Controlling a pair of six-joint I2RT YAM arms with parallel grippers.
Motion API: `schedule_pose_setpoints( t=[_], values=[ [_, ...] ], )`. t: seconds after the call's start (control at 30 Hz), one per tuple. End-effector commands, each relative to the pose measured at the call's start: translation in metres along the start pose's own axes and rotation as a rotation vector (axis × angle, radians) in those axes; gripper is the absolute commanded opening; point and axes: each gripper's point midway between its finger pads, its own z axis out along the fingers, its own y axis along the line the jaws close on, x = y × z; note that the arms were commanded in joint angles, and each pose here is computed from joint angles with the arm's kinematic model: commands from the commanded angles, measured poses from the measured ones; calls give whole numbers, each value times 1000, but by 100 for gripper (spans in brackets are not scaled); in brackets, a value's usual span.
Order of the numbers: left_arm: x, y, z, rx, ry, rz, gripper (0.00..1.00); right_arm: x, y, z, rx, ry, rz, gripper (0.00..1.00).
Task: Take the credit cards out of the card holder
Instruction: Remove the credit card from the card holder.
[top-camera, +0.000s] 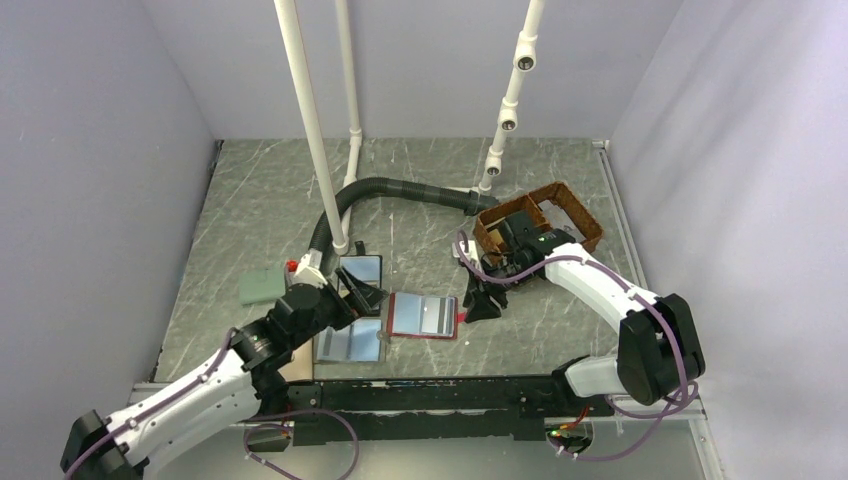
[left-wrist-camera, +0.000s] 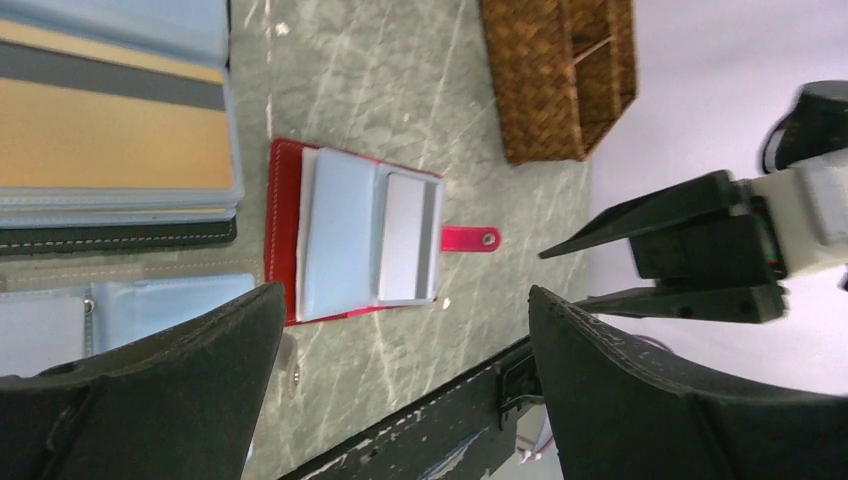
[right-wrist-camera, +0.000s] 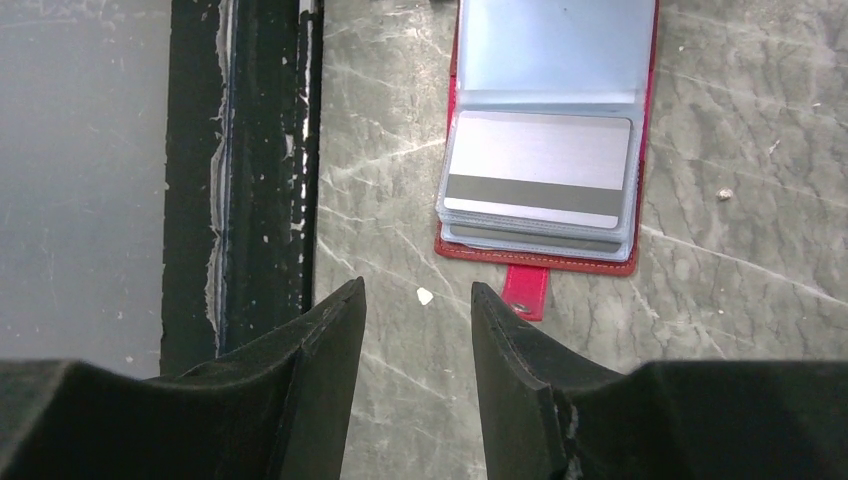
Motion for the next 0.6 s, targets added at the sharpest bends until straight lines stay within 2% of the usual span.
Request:
schedule_pose_setpoints(
  t=[0.0,0.23,0.57],
  values=[
    [3,-22,11,55,45,0,95,-3,-5,3,17,4,-75,45],
    [20,-32,31,55,151,18,94,0,-6,5,28,25,-84,45],
    [36,-33,49,74,226,3,91,3,-12,7,61,45,-87,46]
  ],
)
